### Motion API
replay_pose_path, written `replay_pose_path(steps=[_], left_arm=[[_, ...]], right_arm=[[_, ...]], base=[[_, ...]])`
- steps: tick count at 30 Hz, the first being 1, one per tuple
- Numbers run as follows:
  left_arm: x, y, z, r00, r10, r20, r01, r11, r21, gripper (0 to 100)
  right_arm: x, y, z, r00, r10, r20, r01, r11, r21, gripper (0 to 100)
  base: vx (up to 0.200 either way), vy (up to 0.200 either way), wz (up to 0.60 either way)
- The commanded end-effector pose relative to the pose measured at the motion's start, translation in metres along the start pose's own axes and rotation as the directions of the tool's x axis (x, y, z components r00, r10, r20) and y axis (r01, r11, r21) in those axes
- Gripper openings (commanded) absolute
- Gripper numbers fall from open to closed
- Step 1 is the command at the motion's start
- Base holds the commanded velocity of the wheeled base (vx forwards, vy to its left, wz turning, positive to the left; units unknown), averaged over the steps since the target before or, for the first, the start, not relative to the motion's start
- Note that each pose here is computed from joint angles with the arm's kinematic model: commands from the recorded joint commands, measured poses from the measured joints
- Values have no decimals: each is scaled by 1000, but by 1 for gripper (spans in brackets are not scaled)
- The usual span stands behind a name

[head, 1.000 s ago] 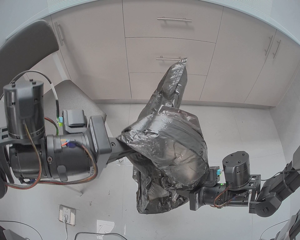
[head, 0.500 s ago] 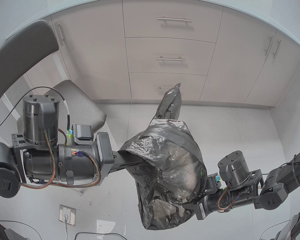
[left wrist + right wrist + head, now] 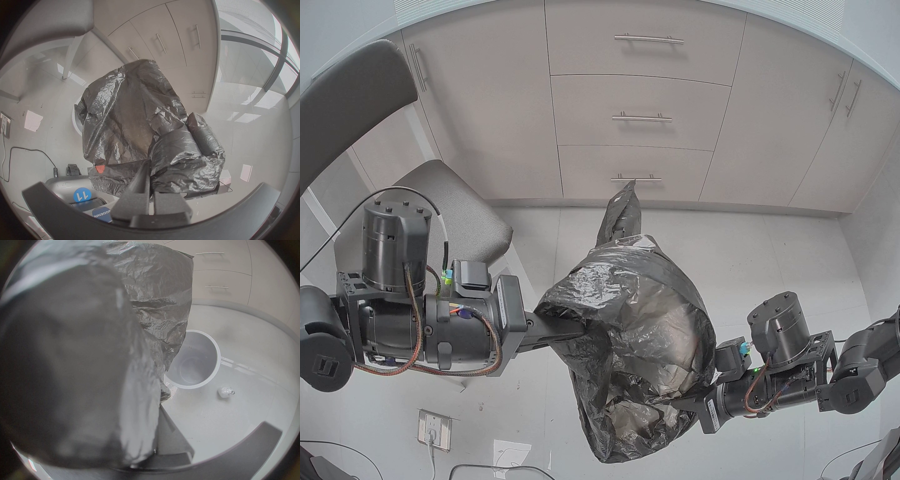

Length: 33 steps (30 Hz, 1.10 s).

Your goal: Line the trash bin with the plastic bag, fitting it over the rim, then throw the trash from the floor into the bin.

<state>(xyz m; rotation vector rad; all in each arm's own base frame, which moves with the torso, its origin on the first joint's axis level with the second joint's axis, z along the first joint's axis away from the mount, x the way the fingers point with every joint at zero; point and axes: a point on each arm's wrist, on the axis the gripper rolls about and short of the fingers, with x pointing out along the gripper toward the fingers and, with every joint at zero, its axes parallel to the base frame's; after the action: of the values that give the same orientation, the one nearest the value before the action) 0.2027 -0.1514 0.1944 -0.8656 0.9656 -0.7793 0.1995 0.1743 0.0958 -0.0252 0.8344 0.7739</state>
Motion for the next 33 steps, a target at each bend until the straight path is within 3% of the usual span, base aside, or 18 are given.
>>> replay_pose_path(steps=[1, 5, 11, 18, 23, 27, 33], left_arm=[[11, 9, 3, 1000, 10, -24, -10, 1000, -15, 0], [21, 13, 8, 1000, -28, -4, 28, 1000, 8, 0], [26, 5, 13, 993, -115, 10, 114, 992, 54, 0], [27, 5, 12, 993, -121, 1, 120, 991, 54, 0], [32, 11, 13, 994, -107, -14, 107, 994, 11, 0], [37, 15, 13, 995, -93, -22, 93, 996, -1, 0], [41, 24, 11, 997, -65, -35, 64, 998, -20, 0]], right_arm=[[3, -5, -1, 1000, -27, -10, 27, 1000, -12, 0], [-1, -13, 5, 997, -78, 27, 78, 997, 1, 0], [-11, -14, 9, 994, -91, 61, 91, 996, 8, 0], [-26, -11, 12, 992, -104, 74, 104, 995, 5, 0], [-44, -7, 13, 992, -127, -7, 127, 991, -36, 0], [-49, -10, 15, 988, -157, 3, 157, 986, -48, 0], [-18, -15, 6, 983, -156, -99, 151, 987, -52, 0]], base=[[0, 0, 0], [0, 0, 0], [0, 0, 0], [0, 0, 0], [0, 0, 0], [0, 0, 0], [0, 0, 0]])
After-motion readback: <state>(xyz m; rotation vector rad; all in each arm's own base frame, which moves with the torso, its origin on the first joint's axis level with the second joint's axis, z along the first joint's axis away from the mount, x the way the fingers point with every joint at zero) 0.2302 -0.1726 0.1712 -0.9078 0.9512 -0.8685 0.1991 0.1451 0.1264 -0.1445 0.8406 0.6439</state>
